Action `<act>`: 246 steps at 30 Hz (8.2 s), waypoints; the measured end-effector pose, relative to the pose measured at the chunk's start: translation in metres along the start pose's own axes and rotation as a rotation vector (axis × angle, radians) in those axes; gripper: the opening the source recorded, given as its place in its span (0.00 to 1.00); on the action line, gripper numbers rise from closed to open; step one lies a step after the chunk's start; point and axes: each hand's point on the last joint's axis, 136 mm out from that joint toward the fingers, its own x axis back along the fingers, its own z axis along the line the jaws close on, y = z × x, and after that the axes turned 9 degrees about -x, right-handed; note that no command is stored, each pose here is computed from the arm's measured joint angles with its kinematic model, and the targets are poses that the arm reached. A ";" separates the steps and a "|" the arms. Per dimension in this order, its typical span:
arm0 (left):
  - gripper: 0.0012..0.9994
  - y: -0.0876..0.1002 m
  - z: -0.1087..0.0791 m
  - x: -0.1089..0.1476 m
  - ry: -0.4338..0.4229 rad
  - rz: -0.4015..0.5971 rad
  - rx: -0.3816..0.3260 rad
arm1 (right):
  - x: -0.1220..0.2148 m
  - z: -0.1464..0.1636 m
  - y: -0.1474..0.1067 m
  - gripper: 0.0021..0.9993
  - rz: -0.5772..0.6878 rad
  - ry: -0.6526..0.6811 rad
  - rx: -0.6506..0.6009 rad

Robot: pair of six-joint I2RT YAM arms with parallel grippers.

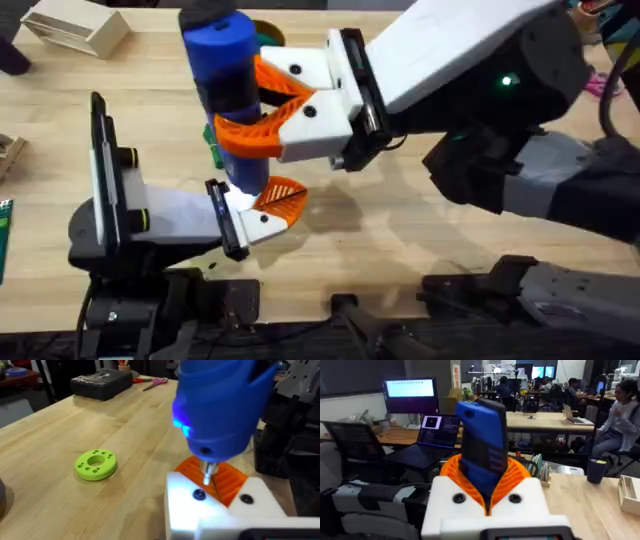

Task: Pick up the gripper from the table and insert it into the empty holder that is missing its gripper. Then pick up a screw, insert it into the mounting hole, and use the screwdriver to tighten it. Finally, clean up the table by picking up the vegetable and placing it into the bucket.

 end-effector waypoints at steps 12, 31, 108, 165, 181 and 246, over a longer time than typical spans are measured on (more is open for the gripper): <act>0.00 0.000 0.000 0.000 0.000 0.000 0.000 | -0.002 -0.003 -0.008 0.03 0.013 -0.001 -0.015; 0.00 0.000 0.000 0.000 0.000 0.000 0.000 | -0.002 -0.003 -0.008 0.03 0.014 -0.001 0.005; 0.00 0.000 0.000 0.000 0.002 0.000 -0.002 | 0.346 -0.168 -0.082 0.03 1.481 -0.878 -0.192; 0.99 0.032 0.055 0.019 0.348 0.015 0.071 | 0.298 -0.099 0.004 0.98 0.733 -1.600 -0.733; 0.99 0.062 0.118 0.059 0.616 0.465 0.397 | 0.314 -0.020 -0.059 0.98 0.593 -1.596 -0.826; 0.99 -0.141 0.192 0.078 1.075 1.251 1.339 | 0.332 -0.018 -0.054 0.98 0.497 -1.671 -0.799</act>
